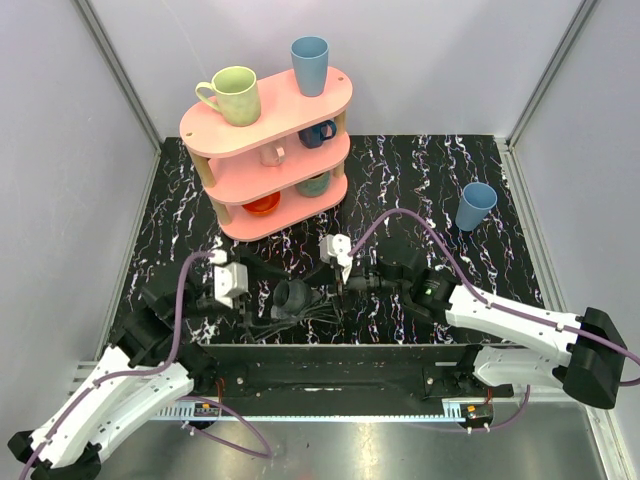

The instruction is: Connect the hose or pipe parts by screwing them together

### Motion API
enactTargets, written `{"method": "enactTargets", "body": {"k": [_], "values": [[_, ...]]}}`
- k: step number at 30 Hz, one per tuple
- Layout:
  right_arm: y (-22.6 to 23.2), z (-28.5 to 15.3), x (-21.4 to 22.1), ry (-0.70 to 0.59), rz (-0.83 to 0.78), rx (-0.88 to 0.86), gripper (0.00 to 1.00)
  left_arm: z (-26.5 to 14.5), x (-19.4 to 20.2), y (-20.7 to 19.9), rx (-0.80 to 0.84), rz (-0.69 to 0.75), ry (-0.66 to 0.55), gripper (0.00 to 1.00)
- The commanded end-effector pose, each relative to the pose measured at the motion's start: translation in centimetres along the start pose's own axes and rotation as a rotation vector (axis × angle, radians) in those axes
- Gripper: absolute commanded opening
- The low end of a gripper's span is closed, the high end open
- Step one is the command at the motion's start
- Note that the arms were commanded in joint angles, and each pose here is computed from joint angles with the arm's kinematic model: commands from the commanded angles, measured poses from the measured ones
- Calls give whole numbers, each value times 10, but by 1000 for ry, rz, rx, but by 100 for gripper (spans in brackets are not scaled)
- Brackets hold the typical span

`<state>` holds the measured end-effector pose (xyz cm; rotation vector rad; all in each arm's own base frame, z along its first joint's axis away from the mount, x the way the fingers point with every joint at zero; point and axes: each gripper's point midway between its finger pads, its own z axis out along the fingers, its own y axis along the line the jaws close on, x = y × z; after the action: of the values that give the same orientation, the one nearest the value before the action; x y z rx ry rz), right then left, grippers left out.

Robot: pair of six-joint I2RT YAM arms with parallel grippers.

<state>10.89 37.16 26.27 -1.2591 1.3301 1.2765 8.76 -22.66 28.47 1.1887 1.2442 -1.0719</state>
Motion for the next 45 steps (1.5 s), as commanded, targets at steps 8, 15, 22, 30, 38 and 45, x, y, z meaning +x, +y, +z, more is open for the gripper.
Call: {"method": "enactTargets", "body": {"k": [8,15,22,30,38,45], "values": [[-47,-16,-19,-142,-219,283,0,-3,-9,61,-457,-634,240,96],[-66,-24,-16,-152,-383,394,0,15,9,63,-491,-915,291,98],[-65,-11,-18,-157,-448,421,0,15,34,76,-611,-1039,340,91],[-59,-4,-15,-175,-410,415,0,20,40,67,-548,-1094,319,75],[-58,-10,-1,-152,-381,422,0,13,31,64,-540,-1096,284,91],[-56,-16,2,-153,-380,425,0,5,23,64,-559,-1084,270,91]]}}
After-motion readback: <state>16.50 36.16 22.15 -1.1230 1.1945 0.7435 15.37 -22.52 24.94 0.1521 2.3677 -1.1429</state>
